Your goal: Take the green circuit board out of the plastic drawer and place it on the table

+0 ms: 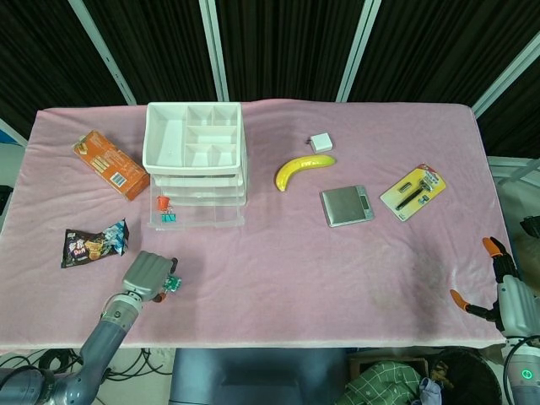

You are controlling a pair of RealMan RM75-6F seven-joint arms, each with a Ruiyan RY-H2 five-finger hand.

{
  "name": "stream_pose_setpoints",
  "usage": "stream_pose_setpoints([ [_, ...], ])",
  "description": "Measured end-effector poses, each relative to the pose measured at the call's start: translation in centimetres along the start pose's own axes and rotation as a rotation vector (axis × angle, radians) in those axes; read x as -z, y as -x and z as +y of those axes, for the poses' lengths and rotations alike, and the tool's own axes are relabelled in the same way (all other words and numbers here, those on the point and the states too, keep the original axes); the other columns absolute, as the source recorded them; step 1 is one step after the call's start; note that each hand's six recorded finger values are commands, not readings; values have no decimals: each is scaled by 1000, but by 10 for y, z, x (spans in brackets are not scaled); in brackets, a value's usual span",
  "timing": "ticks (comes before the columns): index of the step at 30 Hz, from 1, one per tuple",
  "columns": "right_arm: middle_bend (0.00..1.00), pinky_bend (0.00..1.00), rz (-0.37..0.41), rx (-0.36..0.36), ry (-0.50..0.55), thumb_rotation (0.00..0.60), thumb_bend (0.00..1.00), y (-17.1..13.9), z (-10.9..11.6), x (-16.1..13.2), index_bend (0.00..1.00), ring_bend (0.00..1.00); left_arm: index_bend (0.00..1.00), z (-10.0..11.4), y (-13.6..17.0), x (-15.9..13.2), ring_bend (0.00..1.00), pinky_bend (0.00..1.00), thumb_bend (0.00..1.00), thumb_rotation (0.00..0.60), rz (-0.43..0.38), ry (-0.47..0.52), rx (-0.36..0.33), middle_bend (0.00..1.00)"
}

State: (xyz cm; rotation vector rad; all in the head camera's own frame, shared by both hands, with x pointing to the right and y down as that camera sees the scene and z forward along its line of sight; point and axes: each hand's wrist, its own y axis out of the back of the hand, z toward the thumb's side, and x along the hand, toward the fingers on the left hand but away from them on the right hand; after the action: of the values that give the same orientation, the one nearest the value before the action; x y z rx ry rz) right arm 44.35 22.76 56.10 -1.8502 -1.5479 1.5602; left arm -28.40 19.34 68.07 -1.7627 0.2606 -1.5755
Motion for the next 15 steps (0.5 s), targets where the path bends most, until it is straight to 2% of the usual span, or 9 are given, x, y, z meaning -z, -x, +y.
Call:
stream_pose_setpoints([
  [6,0,124,1,0,-1,600,126,-1,0,0,0,0,294,7,4,5,998,1000,101,600,9,32,-20,1000],
  [8,0,123,1,0,-2,600,126,-1,0,0,0,0,229,11,7,6,948,958,96,600,9,43,-37,970],
  [10,0,123,1,0,-5,600,126,-1,0,0,0,0,134,17,11,8,809,818,86,600,6,53,-66,820],
  [13,0,123,10,3,-31,600,126,0,1,0,0,0,41,27,21,12,512,549,71,600,0,58,-132,422],
  [15,0,123,24,8,-62,600,126,1,2,0,0,0,7,35,32,18,317,392,65,600,-1,50,-191,216],
])
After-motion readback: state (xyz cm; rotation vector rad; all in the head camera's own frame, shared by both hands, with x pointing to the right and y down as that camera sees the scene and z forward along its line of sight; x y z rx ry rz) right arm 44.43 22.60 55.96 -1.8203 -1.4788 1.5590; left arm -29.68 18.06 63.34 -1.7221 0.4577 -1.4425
